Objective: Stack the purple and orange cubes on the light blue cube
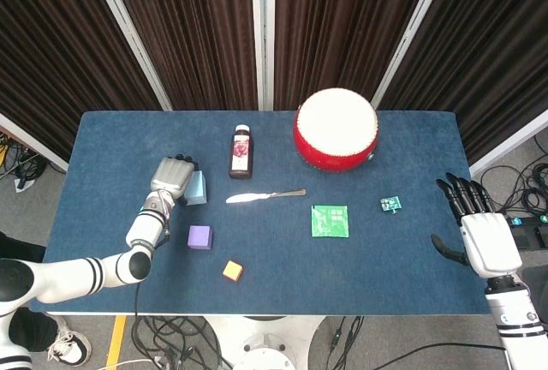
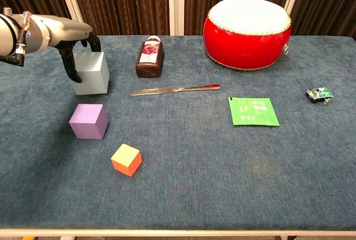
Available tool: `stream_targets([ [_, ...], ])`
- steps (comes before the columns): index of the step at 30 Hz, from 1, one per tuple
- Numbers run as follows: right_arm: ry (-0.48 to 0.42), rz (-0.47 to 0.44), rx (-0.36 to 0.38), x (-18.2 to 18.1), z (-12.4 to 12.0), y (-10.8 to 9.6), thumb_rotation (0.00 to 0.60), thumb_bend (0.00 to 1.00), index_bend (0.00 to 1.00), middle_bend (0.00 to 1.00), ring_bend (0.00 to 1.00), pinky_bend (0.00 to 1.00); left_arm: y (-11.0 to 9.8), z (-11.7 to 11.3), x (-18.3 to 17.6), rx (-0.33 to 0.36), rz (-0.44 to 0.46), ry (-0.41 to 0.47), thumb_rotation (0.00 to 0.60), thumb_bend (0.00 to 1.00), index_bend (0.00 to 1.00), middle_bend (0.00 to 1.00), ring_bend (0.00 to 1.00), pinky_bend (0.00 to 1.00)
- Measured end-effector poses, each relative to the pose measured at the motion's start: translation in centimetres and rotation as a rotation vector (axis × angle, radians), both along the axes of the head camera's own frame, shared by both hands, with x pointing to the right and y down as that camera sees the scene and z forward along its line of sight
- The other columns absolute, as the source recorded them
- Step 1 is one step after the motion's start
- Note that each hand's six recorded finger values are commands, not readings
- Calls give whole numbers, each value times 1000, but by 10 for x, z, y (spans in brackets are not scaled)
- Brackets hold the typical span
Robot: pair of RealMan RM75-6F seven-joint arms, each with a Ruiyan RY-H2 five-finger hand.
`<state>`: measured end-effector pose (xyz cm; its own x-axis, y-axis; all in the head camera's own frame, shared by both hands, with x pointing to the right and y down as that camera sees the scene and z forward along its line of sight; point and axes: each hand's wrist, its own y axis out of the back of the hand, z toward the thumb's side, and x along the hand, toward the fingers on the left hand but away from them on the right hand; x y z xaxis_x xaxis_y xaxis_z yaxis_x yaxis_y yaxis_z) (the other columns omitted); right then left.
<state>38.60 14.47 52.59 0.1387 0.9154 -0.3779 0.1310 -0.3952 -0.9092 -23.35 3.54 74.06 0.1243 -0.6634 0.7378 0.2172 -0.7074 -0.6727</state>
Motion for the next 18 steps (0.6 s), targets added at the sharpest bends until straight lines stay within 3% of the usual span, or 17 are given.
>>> stream_targets([
  [18, -2, -7, -4, -2, 1, 0, 600, 197, 0, 0, 0, 0, 4, 0, -2, 6, 43, 25, 600, 174, 357, 308, 209, 321],
])
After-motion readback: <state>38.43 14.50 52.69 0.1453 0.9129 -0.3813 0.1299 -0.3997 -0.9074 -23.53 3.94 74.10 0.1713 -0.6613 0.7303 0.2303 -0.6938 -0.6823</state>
